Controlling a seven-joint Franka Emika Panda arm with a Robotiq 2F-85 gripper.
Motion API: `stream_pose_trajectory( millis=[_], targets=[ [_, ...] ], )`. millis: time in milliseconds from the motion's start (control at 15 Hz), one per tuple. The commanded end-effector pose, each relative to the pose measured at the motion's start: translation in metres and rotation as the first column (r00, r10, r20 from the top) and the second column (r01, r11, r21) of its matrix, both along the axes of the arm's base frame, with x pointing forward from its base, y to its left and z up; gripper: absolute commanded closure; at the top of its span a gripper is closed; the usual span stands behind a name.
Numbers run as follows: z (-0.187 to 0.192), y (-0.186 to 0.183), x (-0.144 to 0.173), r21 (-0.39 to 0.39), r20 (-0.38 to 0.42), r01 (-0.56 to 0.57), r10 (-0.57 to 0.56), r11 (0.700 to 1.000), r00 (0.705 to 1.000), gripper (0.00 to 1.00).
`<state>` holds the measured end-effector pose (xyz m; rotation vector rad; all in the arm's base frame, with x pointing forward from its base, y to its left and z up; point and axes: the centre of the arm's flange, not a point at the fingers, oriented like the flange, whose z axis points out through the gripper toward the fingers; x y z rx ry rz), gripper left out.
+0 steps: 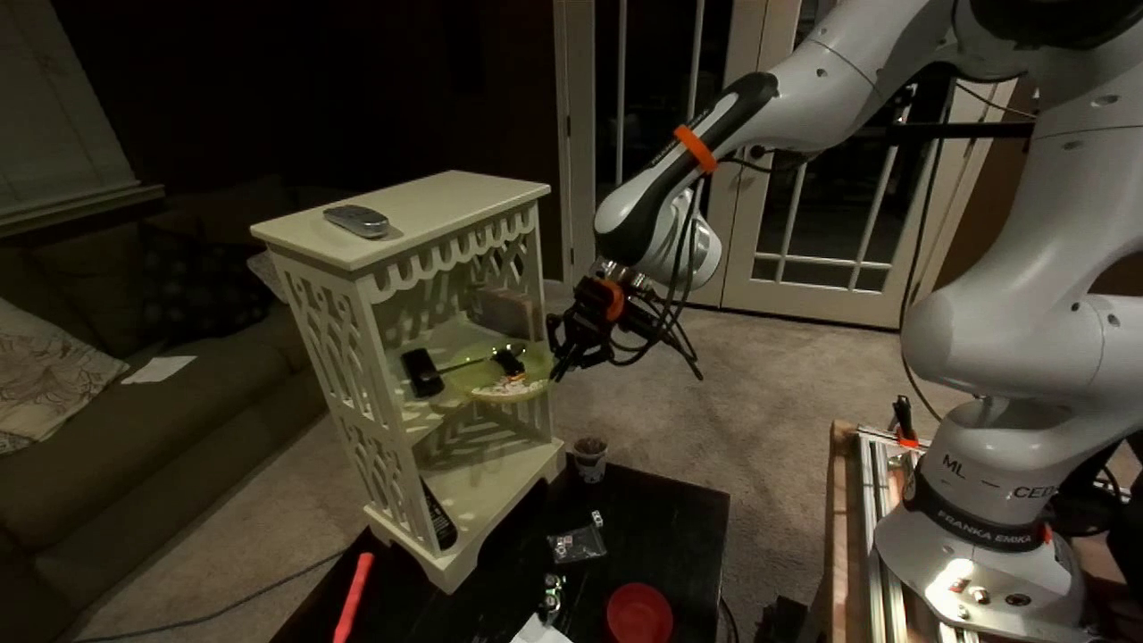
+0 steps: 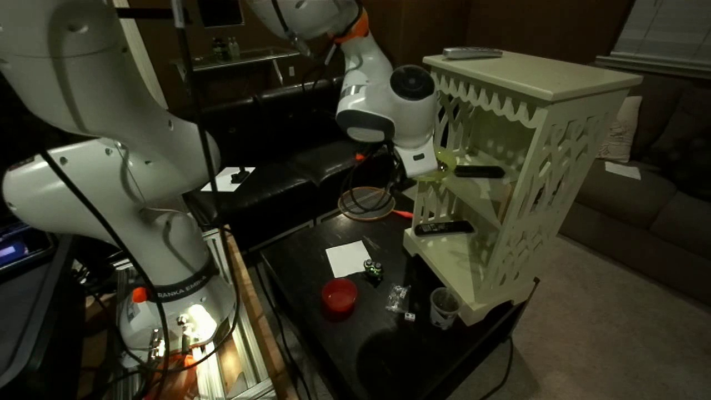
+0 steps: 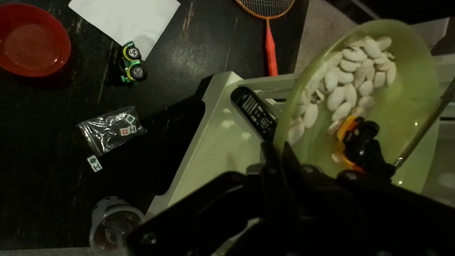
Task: Put the plate on the top part of the shelf
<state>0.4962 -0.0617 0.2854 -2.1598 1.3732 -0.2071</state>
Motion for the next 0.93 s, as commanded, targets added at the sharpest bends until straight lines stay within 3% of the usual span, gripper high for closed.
stream_pose_trajectory(
  millis=[0, 533, 867],
  targets=[
    [0.034, -0.010, -0.026, -0.015, 0.036, -0.116, 0.116, 0.993, 0.993, 0.99],
    [0.096, -0.028, -0.034, 0.037, -0.031, -0.247, 0.248, 0.968, 0.968, 0.99],
    [0.135, -0.046, -0.023, -0.062, -0.102, -0.249, 0.242, 0.967, 0.965, 0.99]
  ],
)
